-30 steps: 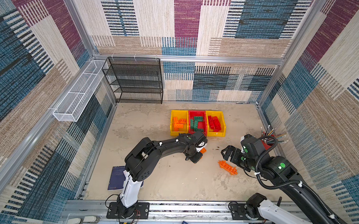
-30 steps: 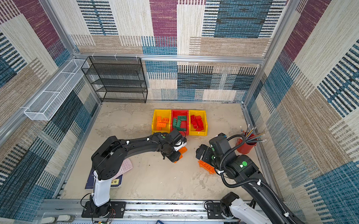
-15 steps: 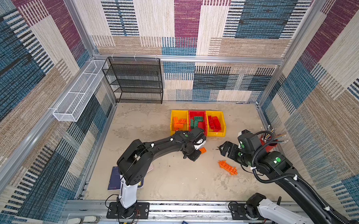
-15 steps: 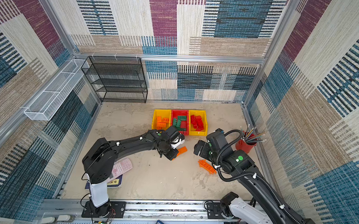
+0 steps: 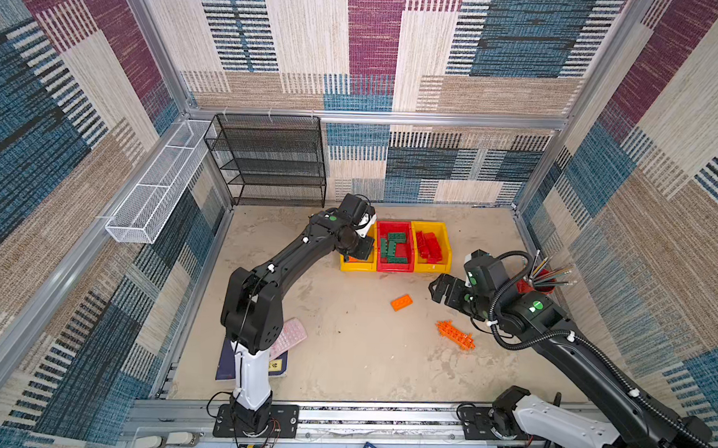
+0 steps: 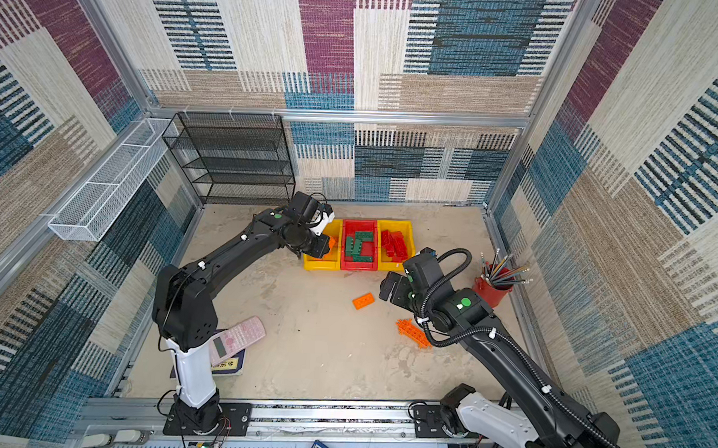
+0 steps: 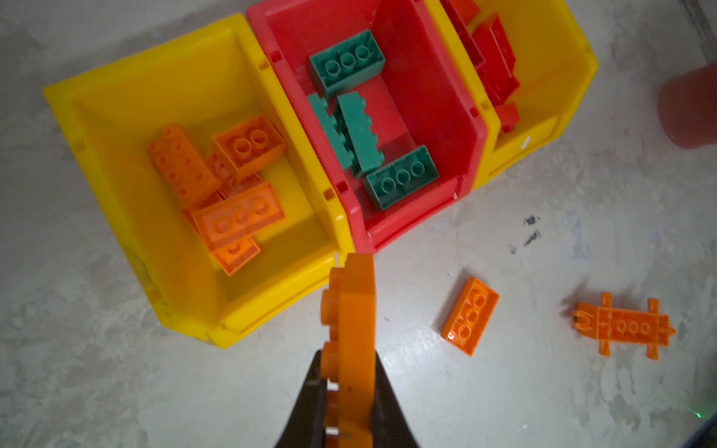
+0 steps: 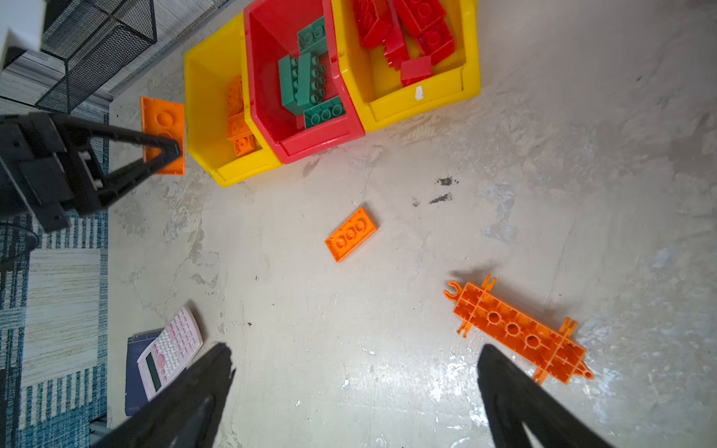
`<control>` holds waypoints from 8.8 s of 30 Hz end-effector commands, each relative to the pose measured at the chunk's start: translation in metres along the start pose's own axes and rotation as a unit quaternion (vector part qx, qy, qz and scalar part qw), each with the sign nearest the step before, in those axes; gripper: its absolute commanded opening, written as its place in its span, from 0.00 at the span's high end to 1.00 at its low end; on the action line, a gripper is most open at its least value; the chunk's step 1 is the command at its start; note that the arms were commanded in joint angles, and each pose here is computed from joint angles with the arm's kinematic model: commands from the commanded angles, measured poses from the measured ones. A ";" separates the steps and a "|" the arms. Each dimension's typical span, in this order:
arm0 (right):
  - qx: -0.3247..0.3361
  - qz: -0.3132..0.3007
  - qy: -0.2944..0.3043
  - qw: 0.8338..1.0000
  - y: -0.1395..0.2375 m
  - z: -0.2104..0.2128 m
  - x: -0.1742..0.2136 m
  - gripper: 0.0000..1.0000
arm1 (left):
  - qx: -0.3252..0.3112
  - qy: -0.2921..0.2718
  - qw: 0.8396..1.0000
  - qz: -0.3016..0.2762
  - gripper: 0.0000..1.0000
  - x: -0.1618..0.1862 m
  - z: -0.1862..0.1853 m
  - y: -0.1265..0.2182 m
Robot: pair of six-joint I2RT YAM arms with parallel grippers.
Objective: Sort the legos into containers by color
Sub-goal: 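Carry the orange brick with the left gripper and drop it into the yellow bin, then move the left gripper to the last loose orange brick and grasp it, then carry the orange brick with the left gripper and release it into the yellow bin, then grasp the orange connector with the right gripper while the left arm draws back, then carry the orange connector with the right gripper and drop it into the yellow bin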
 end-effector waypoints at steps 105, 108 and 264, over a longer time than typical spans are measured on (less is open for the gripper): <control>-0.020 -0.022 0.038 0.999 0.022 0.008 -0.035 0.00 | -0.081 0.024 0.996 -0.026 0.82 0.000 0.032 -0.004; -0.019 -0.009 0.049 0.999 0.008 0.014 -0.039 0.00 | -0.089 0.041 0.995 -0.018 0.82 -0.012 0.047 -0.010; -0.016 0.162 0.199 0.967 -0.184 0.139 -0.023 0.77 | -0.120 0.144 0.963 -0.191 0.01 0.168 0.081 0.196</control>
Point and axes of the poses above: each gripper's point midway between its finger pads, its own y axis back along the fingers, its own z axis along the line the jaws close on, x = y × z, the point moved 3 cm from there along y, back along the fingers, and after that the axes turned 6 degrees about y, right-handed, at the moved point
